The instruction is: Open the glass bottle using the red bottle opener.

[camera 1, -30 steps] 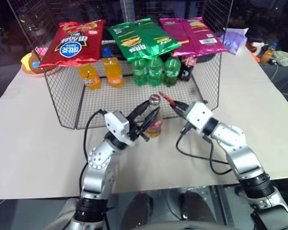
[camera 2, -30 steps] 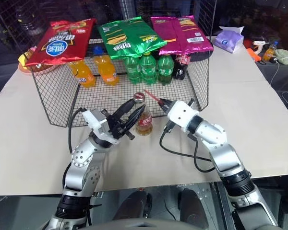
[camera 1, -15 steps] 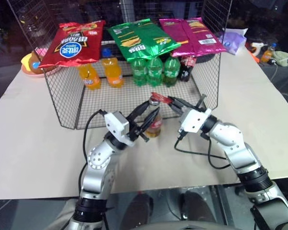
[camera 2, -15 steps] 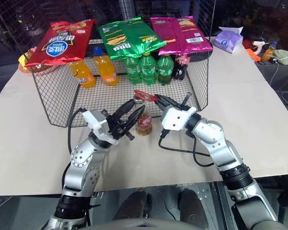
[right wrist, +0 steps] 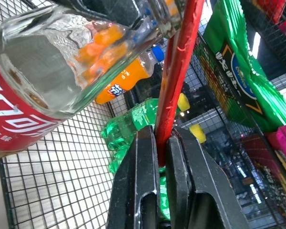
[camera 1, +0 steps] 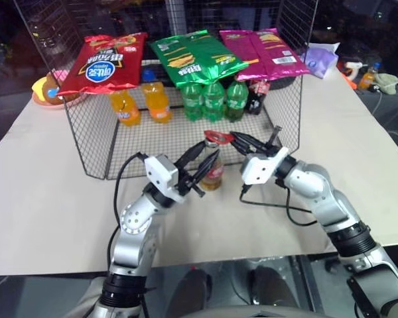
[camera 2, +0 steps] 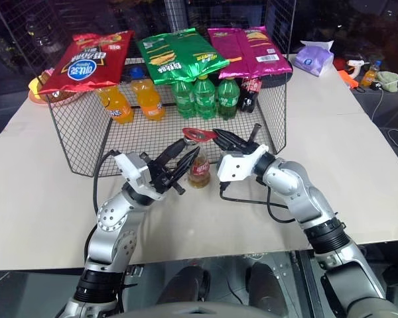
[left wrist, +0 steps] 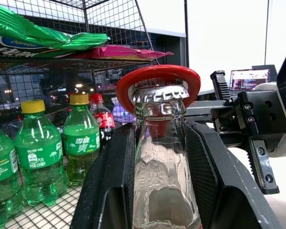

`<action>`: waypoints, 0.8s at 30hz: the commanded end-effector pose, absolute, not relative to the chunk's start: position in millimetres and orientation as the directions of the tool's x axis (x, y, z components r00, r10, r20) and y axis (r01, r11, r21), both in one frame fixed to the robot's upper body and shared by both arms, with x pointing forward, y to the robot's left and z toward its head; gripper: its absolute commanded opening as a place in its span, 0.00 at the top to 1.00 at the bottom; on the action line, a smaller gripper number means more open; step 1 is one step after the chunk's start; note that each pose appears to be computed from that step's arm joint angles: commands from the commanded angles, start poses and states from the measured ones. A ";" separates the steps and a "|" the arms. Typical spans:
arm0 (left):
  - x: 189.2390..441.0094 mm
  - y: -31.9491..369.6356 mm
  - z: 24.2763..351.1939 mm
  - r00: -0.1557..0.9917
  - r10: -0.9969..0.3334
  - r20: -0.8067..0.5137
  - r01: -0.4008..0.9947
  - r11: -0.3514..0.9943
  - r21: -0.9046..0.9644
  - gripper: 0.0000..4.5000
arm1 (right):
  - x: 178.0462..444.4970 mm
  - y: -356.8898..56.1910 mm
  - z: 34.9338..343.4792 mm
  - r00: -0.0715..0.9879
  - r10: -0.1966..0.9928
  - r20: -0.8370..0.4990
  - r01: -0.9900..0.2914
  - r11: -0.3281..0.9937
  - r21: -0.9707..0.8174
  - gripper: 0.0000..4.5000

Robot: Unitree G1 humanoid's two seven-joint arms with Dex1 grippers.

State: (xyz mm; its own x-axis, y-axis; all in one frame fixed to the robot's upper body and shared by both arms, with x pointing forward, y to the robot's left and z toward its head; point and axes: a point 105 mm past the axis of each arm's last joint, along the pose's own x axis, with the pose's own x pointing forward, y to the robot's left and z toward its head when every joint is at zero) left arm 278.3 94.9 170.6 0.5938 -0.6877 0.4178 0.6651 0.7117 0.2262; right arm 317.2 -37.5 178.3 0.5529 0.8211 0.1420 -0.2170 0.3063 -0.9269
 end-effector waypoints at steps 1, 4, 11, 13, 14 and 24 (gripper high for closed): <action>282.0 95.1 162.5 0.617 -0.686 0.386 0.659 0.718 0.223 0.76 | 304.9 -25.8 164.6 0.476 0.877 0.060 -0.207 0.179 -0.962 1.00; 281.8 95.5 161.4 0.620 -0.684 0.383 0.658 0.720 0.220 0.76 | 307.1 -28.2 176.5 0.456 0.887 0.079 -0.145 0.161 -0.976 1.00; 281.3 95.6 161.2 0.626 -0.679 0.384 0.653 0.725 0.218 0.76 | 319.1 -36.0 216.8 0.438 0.872 0.219 0.066 0.211 -0.975 1.00; 281.1 95.5 161.1 0.627 -0.678 0.384 0.652 0.727 0.217 0.76 | 320.5 -37.4 222.0 0.435 0.868 0.239 0.093 0.221 -0.971 1.00; 281.1 95.5 161.0 0.627 -0.678 0.384 0.652 0.727 0.217 0.76 | 321.4 -38.5 227.5 0.433 0.863 0.259 0.121 0.230 -0.966 1.00; 280.6 95.9 159.4 0.630 -0.679 0.378 0.653 0.726 0.215 0.76 | 325.4 -48.3 247.6 0.440 0.818 0.369 0.222 0.299 -0.928 1.00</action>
